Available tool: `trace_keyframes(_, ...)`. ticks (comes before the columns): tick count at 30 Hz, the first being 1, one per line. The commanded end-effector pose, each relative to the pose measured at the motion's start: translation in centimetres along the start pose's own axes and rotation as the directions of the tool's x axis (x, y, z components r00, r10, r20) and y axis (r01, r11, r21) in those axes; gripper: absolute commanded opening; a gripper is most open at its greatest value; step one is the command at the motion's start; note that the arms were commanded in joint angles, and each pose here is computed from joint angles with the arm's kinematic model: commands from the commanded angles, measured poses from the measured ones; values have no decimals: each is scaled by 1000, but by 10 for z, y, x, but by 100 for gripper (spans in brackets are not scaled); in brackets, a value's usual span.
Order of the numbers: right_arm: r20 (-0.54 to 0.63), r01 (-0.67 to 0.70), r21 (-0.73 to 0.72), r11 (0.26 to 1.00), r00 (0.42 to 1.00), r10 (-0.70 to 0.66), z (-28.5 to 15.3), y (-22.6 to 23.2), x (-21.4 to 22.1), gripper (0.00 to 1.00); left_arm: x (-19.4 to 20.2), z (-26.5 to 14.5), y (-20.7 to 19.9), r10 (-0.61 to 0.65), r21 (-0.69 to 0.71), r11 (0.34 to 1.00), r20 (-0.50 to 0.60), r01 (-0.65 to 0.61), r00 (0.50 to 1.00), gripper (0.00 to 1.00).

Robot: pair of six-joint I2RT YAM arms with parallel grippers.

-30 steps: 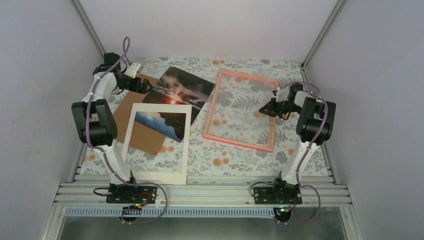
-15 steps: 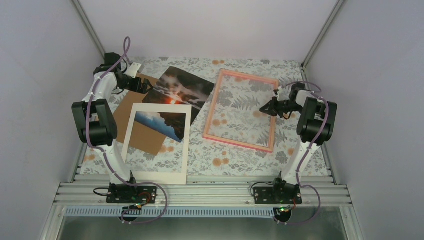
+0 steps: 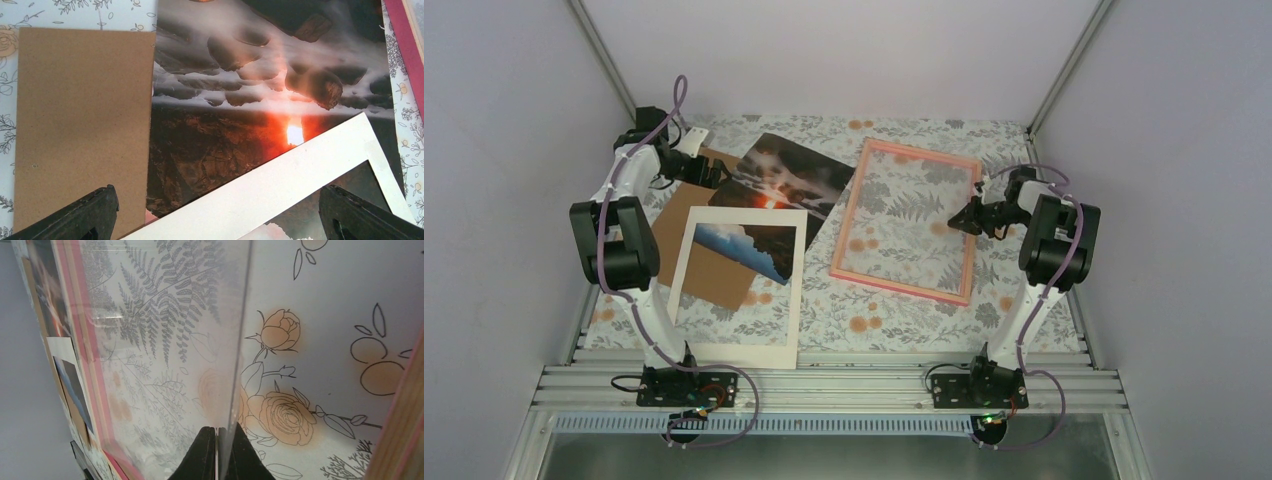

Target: Put the photo into the frame

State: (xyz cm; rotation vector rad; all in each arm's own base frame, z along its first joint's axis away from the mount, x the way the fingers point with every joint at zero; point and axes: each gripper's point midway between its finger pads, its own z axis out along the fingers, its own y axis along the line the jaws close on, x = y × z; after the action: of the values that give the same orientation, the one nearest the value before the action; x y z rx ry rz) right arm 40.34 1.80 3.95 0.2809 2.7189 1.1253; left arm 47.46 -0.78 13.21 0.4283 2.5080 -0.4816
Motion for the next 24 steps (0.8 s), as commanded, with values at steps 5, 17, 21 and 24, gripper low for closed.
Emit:
trace_keyframes(5,32,34,37,999,999,-36,-14,1,-7,4,-7,2,1,-3,10,1000,12,3,1000,100)
trace_keyframes(17,28,35,79,996,999,-37,-16,-8,-6,4,-8,3,1,-3,12,1000,11,3,1000,100)
trace_keyframes(21,25,37,80,996,999,-39,-16,-8,-5,4,-7,3,1,-3,12,1000,10,3,1000,100)
trace_keyframes(24,23,38,72,997,999,-40,-15,-8,-5,4,-7,3,1,-3,13,1000,9,3,1000,100)
